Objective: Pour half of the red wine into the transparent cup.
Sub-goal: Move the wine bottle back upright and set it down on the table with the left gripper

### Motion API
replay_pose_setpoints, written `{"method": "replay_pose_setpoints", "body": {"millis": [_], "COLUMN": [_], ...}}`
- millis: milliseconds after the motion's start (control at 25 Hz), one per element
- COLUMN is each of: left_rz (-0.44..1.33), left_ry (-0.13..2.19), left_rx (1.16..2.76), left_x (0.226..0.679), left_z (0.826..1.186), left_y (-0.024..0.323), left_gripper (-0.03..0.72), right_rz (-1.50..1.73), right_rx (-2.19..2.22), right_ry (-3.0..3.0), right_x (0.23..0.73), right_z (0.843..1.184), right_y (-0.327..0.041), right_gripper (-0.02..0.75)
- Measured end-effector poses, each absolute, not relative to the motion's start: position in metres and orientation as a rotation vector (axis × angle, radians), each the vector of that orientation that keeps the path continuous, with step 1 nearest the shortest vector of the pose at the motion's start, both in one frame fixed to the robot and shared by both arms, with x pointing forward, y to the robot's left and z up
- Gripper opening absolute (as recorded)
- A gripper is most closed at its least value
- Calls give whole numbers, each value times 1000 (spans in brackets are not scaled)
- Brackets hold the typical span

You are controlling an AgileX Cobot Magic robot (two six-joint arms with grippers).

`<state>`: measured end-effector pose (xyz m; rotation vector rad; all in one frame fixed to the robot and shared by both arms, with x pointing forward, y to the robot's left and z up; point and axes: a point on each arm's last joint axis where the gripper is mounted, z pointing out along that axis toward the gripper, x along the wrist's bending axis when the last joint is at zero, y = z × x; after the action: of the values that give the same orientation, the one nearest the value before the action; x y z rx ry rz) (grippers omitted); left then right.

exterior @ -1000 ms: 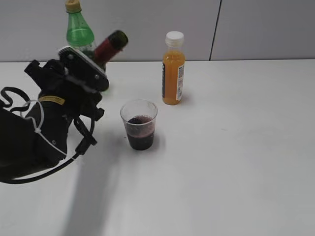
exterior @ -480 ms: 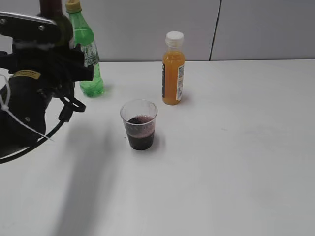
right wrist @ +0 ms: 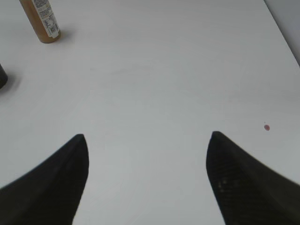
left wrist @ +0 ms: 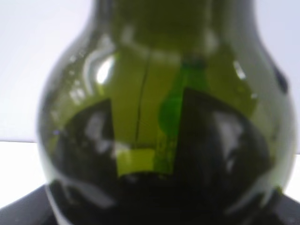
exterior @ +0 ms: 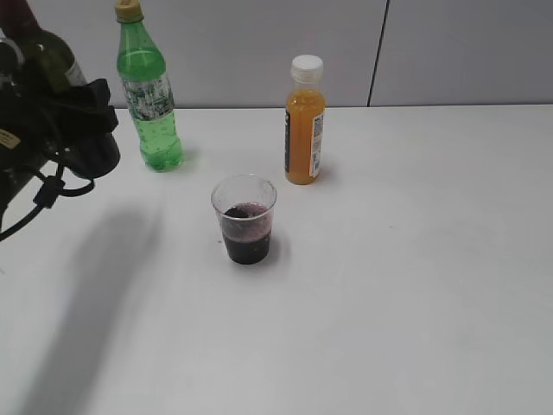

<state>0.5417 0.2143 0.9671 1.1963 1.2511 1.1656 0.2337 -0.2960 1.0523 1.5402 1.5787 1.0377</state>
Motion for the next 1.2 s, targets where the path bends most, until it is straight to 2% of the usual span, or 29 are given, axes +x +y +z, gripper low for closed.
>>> {"method": "replay_pose_setpoints", "body": {"millis": [240, 560, 880, 1200], "left_rz": [1150, 1106, 1081, 1102], "left_ry": [1193, 1179, 1222, 1203], "left_rx": [1271, 1335, 1421, 1422], "left_x": [553, 563, 564, 575], "left_z": [955, 922, 890, 886], "left_y": [250, 287, 291, 291], "left_gripper": [547, 547, 547, 547], "right_rz": [1038, 1039, 1039, 1038], "right_rx": [1540, 1542, 1542, 1540], "right_ry": [1579, 1578, 1578, 1579], "right_x": [234, 234, 234, 234], "right_z": [1052, 1052, 1052, 1052], "right_y": [-296, -296, -296, -296], "right_gripper": [588, 588, 588, 588]}}
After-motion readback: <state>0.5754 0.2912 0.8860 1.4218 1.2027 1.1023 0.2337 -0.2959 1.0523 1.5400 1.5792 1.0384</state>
